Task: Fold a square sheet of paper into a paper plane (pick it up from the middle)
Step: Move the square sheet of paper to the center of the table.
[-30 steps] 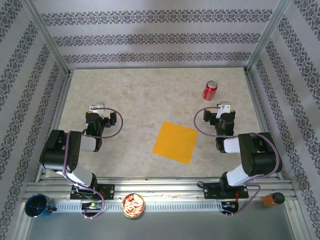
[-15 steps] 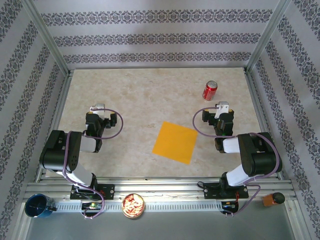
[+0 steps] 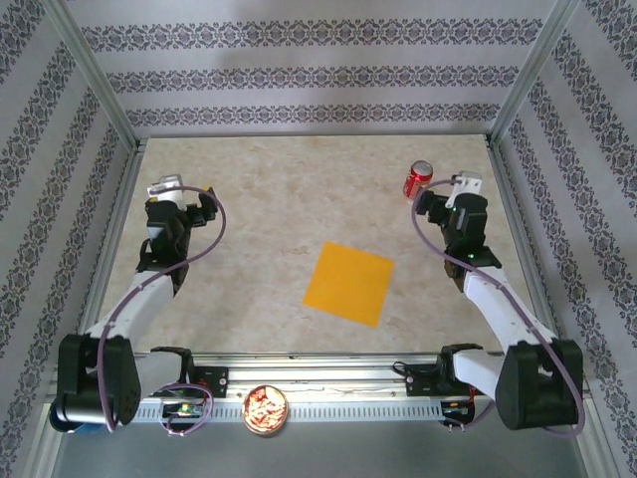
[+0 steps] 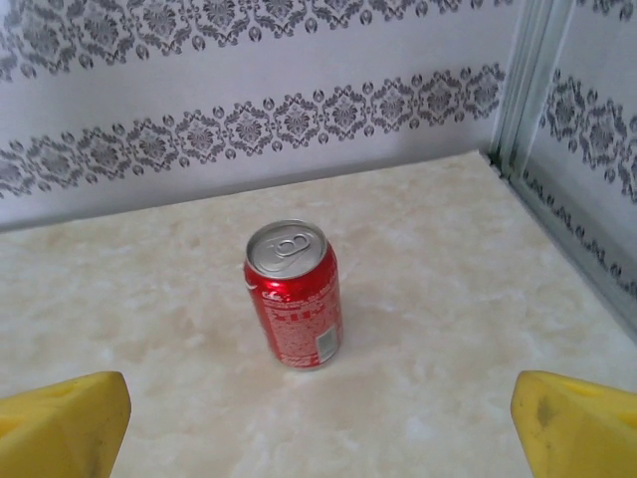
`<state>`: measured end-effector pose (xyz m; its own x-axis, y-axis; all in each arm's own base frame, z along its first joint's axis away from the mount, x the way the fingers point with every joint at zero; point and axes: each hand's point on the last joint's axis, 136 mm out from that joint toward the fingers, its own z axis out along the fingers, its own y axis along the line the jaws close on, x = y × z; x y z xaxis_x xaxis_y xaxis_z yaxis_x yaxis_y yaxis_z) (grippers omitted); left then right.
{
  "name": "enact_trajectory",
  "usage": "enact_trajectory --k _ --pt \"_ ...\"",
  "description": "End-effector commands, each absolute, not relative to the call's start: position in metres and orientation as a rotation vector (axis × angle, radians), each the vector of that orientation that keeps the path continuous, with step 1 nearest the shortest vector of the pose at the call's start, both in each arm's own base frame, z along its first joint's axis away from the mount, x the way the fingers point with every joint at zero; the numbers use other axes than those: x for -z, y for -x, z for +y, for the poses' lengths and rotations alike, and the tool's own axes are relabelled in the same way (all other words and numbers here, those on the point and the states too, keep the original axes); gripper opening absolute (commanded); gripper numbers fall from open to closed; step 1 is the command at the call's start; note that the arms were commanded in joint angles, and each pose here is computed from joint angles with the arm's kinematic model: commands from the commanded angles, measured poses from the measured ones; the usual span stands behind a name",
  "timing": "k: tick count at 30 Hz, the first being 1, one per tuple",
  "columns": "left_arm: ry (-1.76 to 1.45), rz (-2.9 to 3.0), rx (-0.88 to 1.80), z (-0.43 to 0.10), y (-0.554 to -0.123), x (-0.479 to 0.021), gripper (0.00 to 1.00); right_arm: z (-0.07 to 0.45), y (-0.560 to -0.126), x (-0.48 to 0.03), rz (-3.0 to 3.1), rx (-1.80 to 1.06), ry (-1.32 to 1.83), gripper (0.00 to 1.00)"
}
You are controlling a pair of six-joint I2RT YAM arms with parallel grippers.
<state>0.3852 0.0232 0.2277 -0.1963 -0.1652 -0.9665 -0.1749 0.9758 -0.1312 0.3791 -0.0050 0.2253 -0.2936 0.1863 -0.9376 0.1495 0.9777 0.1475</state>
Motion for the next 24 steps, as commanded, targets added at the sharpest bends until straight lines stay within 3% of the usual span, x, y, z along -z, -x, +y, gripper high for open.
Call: enact_trajectory --k 1,5,8,12,14,17,18,24 --pt "0.294 1.918 0.186 0.005 -0.369 -0.209 0.99 0.000 -0.346 -0.194 2.125 -0.154 -0.382 0.98" --pt "0.349 1.930 0.504 -0.029 -0.354 -0.219 0.99 0.026 -0.330 -0.203 2.132 -0.485 -0.427 0.98" --pt "0.382 1.960 0.645 -0.044 -0.341 -0.219 0.99 0.052 -0.321 -0.207 2.112 -0.780 -0.399 0.98" --pt "0.495 2.019 0.722 -0.044 -0.326 -0.204 0.99 0.071 -0.304 -0.180 2.239 -0.949 -0.534 0.95" --pt "0.417 1.999 0.896 -0.060 -0.322 -0.206 0.99 0.083 -0.291 -0.159 2.331 -0.989 -0.577 0.91" --pt "0.577 1.994 1.070 -0.065 -0.321 -0.185 1.00 0.106 -0.270 -0.129 2.462 -0.968 -0.593 0.92" --pt "0.604 2.006 1.109 -0.069 -0.320 -0.178 0.96 0.116 -0.264 -0.121 2.496 -0.956 -0.574 0.92" --pt "0.535 2.136 1.065 -0.087 -0.300 -0.158 0.97 0.153 -0.248 -0.086 2.637 -0.849 -0.512 0.88"
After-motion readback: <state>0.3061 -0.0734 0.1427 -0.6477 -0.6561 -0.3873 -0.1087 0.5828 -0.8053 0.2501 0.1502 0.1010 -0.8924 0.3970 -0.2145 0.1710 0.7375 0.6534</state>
